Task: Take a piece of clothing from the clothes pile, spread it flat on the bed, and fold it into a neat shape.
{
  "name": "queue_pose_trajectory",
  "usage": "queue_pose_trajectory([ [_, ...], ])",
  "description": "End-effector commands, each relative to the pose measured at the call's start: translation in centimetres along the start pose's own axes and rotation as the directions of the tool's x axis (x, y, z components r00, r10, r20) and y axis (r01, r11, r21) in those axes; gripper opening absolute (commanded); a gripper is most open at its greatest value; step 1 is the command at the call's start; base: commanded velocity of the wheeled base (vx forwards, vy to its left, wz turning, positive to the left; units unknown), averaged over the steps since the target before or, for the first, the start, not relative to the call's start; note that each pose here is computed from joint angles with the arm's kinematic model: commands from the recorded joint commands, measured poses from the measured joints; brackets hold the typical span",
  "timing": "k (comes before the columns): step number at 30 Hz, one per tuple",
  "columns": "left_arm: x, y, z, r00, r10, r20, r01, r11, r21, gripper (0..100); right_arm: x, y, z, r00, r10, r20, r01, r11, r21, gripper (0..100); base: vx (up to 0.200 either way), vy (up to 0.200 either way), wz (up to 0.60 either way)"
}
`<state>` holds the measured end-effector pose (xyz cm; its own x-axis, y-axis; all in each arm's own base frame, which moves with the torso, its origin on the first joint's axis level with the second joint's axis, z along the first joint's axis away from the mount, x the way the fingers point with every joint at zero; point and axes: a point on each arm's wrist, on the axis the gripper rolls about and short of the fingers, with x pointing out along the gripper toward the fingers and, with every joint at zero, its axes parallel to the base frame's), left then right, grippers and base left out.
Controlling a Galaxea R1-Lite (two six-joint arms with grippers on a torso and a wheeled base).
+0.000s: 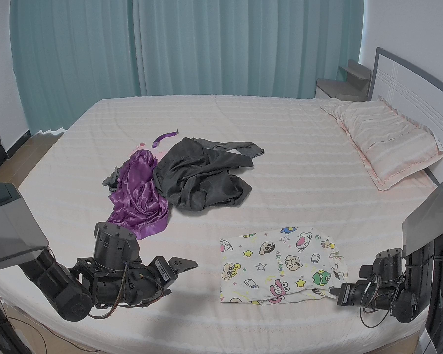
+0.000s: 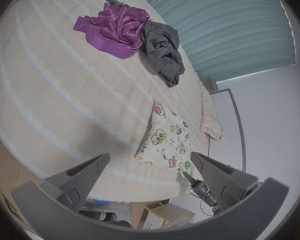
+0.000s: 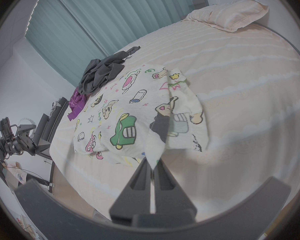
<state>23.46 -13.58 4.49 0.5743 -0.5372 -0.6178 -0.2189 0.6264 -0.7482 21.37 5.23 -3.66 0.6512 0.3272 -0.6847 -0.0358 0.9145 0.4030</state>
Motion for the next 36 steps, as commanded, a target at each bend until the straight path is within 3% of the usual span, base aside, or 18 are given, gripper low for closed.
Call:
queue_pose_trajectory([
  [1, 0.0, 0.0, 0.0, 1.0, 0.001, 0.0, -0.001, 1.0, 0.0, 100, -0.9, -0.3, 0.2, 1.0, -0.008, 0.015, 0.008, 1.0, -0.001, 0, 0.0, 0.0, 0.0],
  [9, 0.0, 0.0, 0.0, 1.0, 0.001, 0.0, -0.001, 1.0, 0.0, 100, -1.2, -1.6, 0.6, 0.998, -0.055, 0.025, 0.056, 0.997, -0.049, 0, 0.0, 0.0, 0.0],
  [14, 0.0, 0.0, 0.0, 1.0, 0.001, 0.0, -0.001, 1.0, 0.0, 100, -1.8, -1.6, 0.3, 0.996, -0.078, -0.031, 0.075, 0.994, -0.077, 0, 0.0, 0.0, 0.0],
  [31, 0.1, 0.1, -0.1, 1.0, 0.004, -0.004, -0.004, 1.0, 0.0, 100, -1.4, -2.3, -0.6, 0.984, -0.154, -0.088, 0.14, 0.979, -0.151, 0, 0.0, 0.0, 0.0],
  [32, 0.1, 0.1, -0.1, 1.0, 0.004, -0.004, -0.004, 1.0, 0.0, 100, -1.4, -2.4, -0.7, 0.983, -0.156, -0.093, 0.141, 0.979, -0.149, 100, 0.0, 0.0, 0.0],
  [36, 0.5, 0.3, -0.1, 1.0, 0.018, -0.007, -0.018, 1.0, 0.0, 100, -1.6, -2.3, -0.4, 0.987, -0.146, -0.073, 0.135, 0.98, -0.147, 100, 0.0, 0.0, 0.0],
])
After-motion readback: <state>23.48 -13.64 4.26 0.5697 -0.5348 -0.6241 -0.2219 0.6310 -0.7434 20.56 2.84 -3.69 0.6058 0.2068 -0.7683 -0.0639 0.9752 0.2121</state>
